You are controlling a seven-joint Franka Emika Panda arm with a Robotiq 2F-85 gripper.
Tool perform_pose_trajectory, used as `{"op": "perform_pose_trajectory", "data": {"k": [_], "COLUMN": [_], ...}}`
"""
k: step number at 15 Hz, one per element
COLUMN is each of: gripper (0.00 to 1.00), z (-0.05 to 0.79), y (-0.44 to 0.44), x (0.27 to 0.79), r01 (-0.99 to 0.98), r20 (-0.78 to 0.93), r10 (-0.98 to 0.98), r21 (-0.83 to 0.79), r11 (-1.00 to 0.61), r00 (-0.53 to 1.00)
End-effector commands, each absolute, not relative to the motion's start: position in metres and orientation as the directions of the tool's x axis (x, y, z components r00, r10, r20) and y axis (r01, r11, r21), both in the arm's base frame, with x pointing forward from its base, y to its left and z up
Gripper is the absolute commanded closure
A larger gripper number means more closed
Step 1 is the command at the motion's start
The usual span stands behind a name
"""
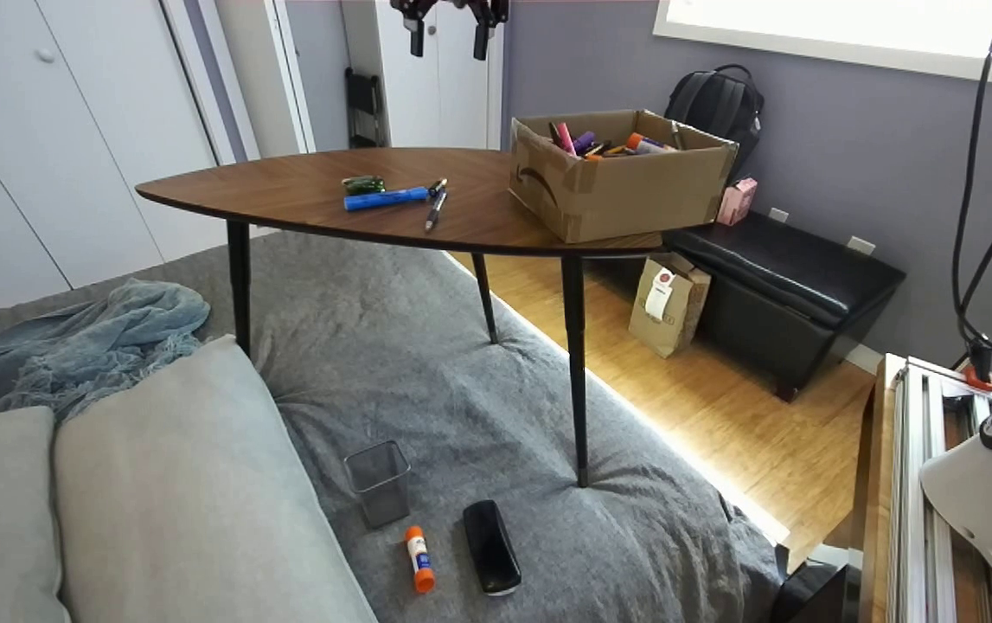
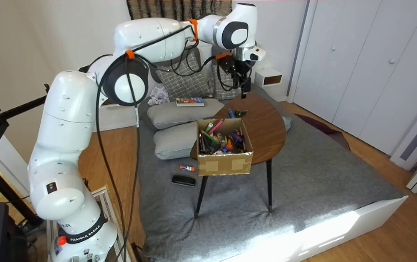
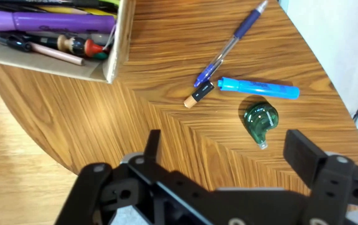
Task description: Remove the marker from the box
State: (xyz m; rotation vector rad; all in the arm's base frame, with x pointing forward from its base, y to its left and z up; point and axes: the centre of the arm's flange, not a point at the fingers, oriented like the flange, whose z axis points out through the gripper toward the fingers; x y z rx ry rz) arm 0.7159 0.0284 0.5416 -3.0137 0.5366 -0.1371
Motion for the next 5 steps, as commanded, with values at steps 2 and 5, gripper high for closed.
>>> {"op": "perform_pose_trajectory", "data": {"k": [2, 5], "gripper": [0.0, 0.0], "z": [0.5418, 0.5391], "y": [0.0208, 0.0175], "x": [0.7072, 0.7027], "r01": [-0.266, -0.237], "r20": [0.064, 0.054], "r10": [-0.27, -0.24], "r21": [-0.065, -0.056], "r11": [-0.962, -0.97], "r00": [0.961, 0.969]}}
